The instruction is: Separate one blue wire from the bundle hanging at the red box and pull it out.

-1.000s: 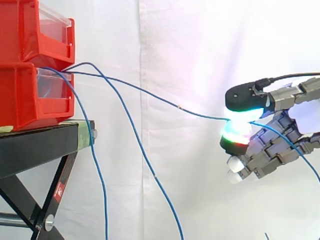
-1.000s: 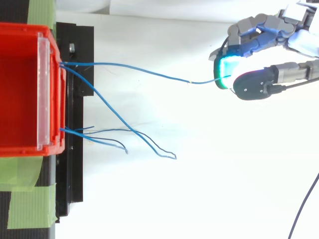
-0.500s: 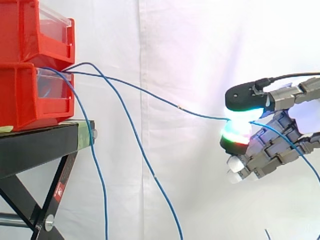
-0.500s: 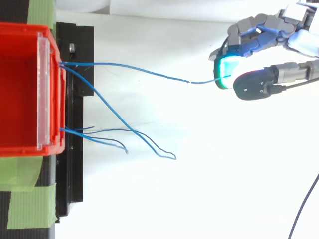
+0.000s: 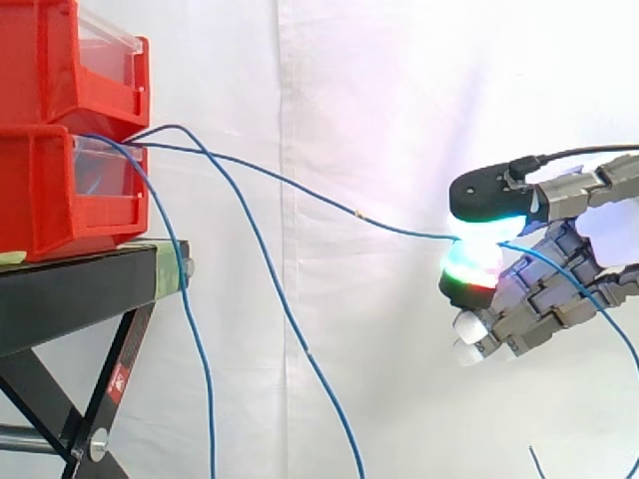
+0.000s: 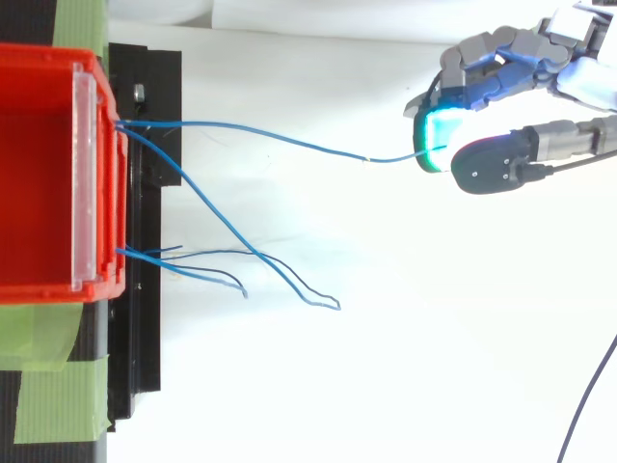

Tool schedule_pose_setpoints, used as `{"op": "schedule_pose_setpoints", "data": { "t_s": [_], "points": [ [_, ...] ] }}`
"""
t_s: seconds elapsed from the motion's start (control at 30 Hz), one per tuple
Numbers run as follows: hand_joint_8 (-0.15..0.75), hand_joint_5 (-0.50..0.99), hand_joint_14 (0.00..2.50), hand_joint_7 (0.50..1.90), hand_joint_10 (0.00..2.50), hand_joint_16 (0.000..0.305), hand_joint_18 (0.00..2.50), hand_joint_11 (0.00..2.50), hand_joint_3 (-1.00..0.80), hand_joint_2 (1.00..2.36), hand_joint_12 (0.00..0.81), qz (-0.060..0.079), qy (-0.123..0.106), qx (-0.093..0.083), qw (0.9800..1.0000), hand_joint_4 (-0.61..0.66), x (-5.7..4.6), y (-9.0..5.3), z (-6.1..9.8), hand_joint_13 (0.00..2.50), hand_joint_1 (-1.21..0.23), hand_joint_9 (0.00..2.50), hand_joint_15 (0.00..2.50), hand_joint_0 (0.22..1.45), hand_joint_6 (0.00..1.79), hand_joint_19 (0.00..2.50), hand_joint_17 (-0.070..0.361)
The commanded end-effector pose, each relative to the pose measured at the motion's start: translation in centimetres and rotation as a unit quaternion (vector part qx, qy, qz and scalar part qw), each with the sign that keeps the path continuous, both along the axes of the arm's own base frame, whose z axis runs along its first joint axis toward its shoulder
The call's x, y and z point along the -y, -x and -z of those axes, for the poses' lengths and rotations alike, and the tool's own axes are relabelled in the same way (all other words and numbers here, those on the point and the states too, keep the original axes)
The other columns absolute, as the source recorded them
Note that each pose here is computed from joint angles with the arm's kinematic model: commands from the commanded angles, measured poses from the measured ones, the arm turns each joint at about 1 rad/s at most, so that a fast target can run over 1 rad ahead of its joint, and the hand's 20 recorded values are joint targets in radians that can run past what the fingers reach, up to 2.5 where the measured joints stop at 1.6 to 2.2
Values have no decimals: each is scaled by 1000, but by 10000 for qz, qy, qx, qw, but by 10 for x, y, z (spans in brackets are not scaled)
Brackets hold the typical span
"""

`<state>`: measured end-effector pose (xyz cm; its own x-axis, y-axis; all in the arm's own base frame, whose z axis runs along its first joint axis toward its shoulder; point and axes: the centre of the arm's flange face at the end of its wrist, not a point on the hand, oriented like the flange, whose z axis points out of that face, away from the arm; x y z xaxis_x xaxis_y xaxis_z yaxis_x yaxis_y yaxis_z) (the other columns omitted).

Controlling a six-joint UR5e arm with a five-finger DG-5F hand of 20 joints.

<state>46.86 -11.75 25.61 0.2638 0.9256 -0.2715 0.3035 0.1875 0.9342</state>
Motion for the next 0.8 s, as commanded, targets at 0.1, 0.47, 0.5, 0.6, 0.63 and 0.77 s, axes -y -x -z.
{"op": "schedule_pose_setpoints", "data": {
  "t_s": [0.1,0.47,0.5,0.6,0.63,0.77],
  "points": [
    [305,-137,9,1390,17,53,294,597,38,1028,372,2,1,-4,10000,117,0,0,0,367,-765,808,234,597,806,368,120],
    [309,-136,9,1396,19,54,277,596,33,1028,375,-5,1,-4,10000,124,0,0,0,356,-764,806,234,596,806,369,121],
    [309,-137,11,1390,19,54,276,595,33,1028,373,-5,1,-4,10000,120,0,0,0,353,-763,807,236,595,806,371,121],
    [310,-136,9,1393,17,54,276,595,38,1028,374,-5,-1,11,10000,120,0,0,-1,356,-762,808,232,593,805,372,121],
    [310,-136,9,1393,18,54,277,595,34,1029,375,-5,0,3,10000,121,-1,0,0,357,-763,809,227,594,805,367,121],
    [310,-136,10,1392,17,54,276,600,38,1028,375,2,-1,11,10000,122,0,0,-1,356,-763,814,231,594,805,372,122]
  ]
}}
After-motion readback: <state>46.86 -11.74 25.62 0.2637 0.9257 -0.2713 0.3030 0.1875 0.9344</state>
